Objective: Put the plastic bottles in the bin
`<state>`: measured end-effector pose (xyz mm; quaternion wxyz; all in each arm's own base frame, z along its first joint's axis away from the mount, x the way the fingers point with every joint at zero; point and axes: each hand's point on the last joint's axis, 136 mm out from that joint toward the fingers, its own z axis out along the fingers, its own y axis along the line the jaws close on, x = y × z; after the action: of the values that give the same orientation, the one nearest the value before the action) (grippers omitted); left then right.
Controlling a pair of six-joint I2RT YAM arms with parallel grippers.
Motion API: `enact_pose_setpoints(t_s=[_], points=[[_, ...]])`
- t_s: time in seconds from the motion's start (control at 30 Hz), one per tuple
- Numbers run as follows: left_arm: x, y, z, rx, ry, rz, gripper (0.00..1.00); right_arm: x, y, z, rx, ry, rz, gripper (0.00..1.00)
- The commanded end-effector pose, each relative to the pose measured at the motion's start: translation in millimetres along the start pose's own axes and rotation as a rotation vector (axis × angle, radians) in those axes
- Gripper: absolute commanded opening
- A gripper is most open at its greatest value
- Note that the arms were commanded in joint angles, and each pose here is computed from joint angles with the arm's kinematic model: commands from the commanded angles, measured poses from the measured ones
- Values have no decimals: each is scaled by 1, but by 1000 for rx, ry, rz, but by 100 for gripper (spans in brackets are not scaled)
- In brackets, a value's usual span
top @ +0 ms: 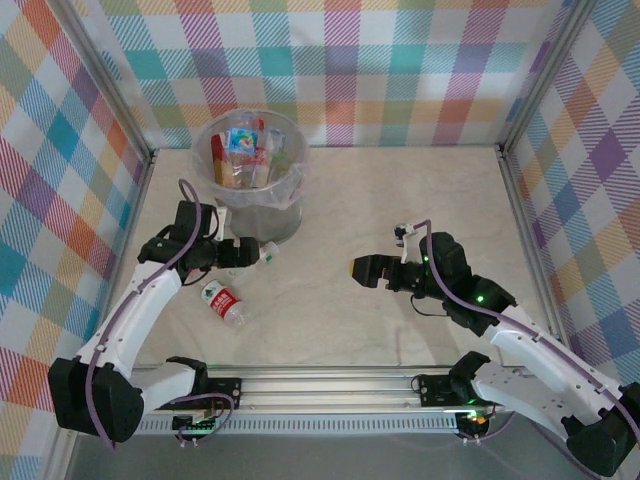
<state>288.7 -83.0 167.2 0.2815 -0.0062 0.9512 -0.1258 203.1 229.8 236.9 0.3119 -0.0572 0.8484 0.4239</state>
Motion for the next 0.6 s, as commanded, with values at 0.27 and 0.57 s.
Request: enact_pose_setpoints(t_s=[0.27, 0.57], points=[[-3, 19, 35, -109, -96, -54, 100, -1, 1, 2, -21, -10, -9, 100], [1, 21, 68, -96, -99, 7, 100, 1, 1, 1, -24, -10, -11, 100]])
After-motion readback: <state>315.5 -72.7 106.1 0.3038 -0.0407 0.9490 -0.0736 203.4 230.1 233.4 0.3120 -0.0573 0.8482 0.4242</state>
